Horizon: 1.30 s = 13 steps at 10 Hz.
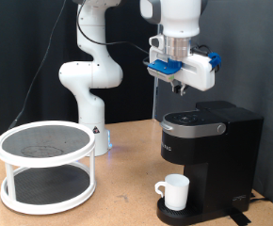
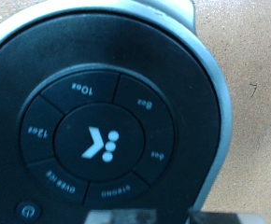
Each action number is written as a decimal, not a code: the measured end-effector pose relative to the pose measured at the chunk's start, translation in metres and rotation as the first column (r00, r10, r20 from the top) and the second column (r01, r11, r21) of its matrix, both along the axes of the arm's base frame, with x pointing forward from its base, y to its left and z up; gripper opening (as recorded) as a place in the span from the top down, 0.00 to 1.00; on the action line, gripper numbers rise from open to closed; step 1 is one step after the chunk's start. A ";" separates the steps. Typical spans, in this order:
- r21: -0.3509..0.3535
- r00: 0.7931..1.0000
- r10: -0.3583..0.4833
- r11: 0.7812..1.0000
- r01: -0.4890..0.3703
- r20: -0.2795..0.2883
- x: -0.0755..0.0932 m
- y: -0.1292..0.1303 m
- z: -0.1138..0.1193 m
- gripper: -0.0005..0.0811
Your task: Make a cup of coffee with the keurig machine
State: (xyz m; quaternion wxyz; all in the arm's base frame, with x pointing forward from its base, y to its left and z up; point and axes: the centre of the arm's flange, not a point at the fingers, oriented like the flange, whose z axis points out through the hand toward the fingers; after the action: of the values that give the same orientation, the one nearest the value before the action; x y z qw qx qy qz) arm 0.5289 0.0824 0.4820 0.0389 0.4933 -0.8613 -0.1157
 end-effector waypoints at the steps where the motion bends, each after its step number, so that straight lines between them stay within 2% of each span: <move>1: -0.004 1.000 0.005 1.000 -0.005 -0.014 0.002 0.000 -0.008 0.99; 8: -0.020 0.996 0.032 0.999 -0.034 -0.079 0.012 0.021 -0.054 0.99; 13: -0.038 0.996 0.036 0.998 -0.040 -0.083 0.013 0.028 -0.057 0.99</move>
State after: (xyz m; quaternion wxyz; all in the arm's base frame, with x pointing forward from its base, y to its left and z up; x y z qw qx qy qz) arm 0.5415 0.1106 0.4247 0.0862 0.5035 -0.8515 -0.1179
